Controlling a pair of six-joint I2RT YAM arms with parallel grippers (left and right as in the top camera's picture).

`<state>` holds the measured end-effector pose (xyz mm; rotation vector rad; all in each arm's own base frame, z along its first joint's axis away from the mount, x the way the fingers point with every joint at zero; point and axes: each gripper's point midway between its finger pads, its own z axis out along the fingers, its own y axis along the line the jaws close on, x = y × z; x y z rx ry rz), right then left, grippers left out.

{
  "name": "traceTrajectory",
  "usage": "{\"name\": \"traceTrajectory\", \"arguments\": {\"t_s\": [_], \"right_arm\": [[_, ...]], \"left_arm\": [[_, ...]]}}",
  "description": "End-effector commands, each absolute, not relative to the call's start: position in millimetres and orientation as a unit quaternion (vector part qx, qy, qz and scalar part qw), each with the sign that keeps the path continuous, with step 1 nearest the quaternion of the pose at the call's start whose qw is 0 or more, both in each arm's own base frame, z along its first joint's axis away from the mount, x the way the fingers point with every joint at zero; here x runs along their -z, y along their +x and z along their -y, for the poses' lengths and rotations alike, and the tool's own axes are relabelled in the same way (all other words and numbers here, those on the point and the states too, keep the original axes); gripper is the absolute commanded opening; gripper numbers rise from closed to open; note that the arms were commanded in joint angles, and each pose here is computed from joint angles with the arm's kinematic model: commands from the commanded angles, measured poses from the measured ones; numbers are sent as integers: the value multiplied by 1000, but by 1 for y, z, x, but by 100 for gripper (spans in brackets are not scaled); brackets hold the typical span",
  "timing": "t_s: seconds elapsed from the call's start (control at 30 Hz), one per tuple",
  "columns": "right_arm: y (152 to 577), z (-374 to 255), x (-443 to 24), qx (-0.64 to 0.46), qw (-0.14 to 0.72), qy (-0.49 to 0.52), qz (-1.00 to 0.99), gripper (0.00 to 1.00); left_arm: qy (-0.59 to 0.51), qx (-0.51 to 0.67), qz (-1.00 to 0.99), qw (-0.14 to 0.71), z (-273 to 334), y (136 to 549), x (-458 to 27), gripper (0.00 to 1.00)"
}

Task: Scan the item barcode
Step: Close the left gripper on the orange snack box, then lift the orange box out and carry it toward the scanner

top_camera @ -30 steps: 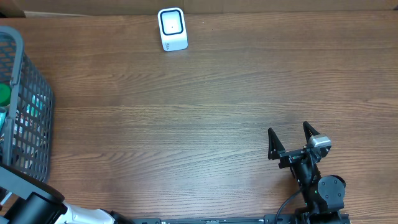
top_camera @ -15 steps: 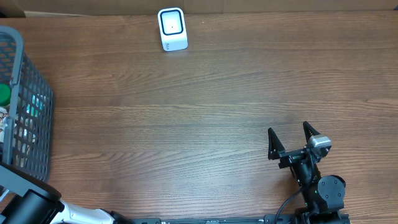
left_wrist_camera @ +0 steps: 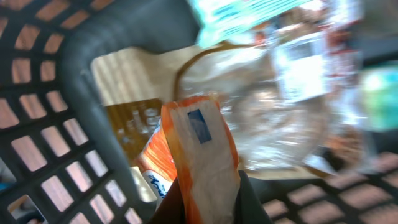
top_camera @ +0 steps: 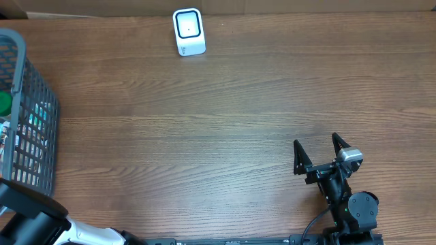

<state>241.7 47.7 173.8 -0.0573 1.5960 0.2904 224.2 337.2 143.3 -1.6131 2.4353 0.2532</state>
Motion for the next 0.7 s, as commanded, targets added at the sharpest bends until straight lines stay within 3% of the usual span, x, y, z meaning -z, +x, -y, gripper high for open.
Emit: {"name": "traceTrajectory", "arguments": {"t_s": [0.0, 0.23, 0.4, 0.53, 0.67], "right_arm": [[242, -47, -172, -129, 690, -23, -712, 100], [242, -47, -172, -129, 690, -23, -712, 100], [242, -47, -172, -129, 690, -23, -712, 100], [242, -47, -172, -129, 690, -23, -712, 100], [242, -47, -172, -129, 690, -23, -712, 100]], "left_arm": [[-528, -33, -828, 187, -324, 258, -194, 4], [-444, 1, -826, 348, -278, 299, -313, 4], [-342, -2, -820, 460, -199, 307, -406, 4], [-275, -1, -823, 497, -142, 302, -437, 4], [-209, 19, -846, 490, -87, 306, -437, 4]]}}
